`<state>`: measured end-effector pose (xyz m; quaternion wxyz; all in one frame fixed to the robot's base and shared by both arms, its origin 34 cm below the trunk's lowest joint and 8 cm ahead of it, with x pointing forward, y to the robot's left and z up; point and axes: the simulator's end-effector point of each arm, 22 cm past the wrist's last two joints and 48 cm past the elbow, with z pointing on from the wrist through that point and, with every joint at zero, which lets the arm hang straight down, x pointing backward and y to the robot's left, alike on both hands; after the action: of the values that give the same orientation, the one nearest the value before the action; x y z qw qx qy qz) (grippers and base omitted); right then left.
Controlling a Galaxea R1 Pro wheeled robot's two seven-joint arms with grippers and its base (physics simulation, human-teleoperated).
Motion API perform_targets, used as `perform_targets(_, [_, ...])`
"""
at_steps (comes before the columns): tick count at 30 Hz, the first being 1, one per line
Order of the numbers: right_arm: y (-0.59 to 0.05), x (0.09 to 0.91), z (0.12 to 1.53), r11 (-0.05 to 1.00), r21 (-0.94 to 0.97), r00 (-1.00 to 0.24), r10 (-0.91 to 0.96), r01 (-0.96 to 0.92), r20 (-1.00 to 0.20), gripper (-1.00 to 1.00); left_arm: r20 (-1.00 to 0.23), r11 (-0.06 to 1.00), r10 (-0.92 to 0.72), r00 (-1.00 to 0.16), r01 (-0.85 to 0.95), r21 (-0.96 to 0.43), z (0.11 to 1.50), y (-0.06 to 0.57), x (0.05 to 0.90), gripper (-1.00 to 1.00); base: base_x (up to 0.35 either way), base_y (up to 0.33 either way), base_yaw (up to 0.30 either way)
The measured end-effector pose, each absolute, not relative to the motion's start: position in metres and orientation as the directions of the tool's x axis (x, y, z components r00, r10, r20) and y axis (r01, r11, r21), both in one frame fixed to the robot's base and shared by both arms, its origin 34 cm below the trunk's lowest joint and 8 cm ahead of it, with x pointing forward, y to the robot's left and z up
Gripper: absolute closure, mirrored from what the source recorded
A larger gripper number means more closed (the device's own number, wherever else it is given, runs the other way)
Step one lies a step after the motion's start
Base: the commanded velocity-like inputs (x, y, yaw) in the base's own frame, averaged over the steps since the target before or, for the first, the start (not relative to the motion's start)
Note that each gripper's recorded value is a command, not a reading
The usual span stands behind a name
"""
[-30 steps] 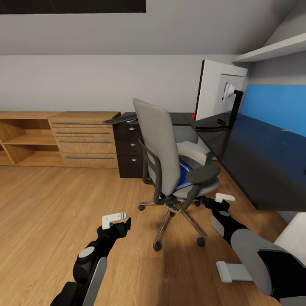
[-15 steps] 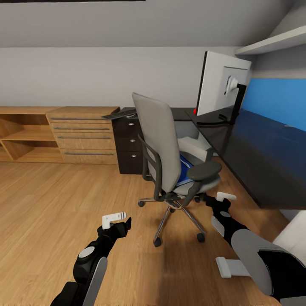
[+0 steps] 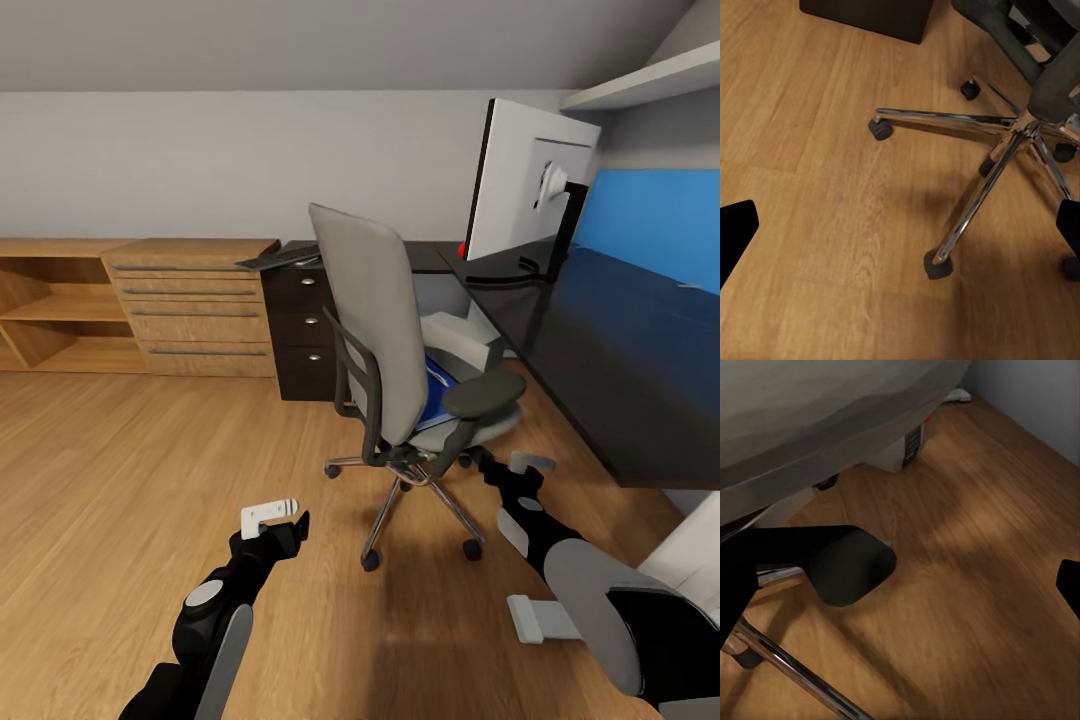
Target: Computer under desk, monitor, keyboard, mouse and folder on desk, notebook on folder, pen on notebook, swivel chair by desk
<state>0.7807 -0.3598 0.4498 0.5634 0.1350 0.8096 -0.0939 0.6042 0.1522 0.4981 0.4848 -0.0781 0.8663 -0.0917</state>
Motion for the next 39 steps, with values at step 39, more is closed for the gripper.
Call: perform_targets(39, [-0.3541, 0.7840, 0.4575, 0.947, 0.014, -0.290, 0.112, 0.322, -0.950, -1.00, -0.824, 0.973, -0.219, -0.522, -0.049, -0.228, 0.4946, 0.1545, 0.6036, -1.00, -0.027, 0.025, 0.138])
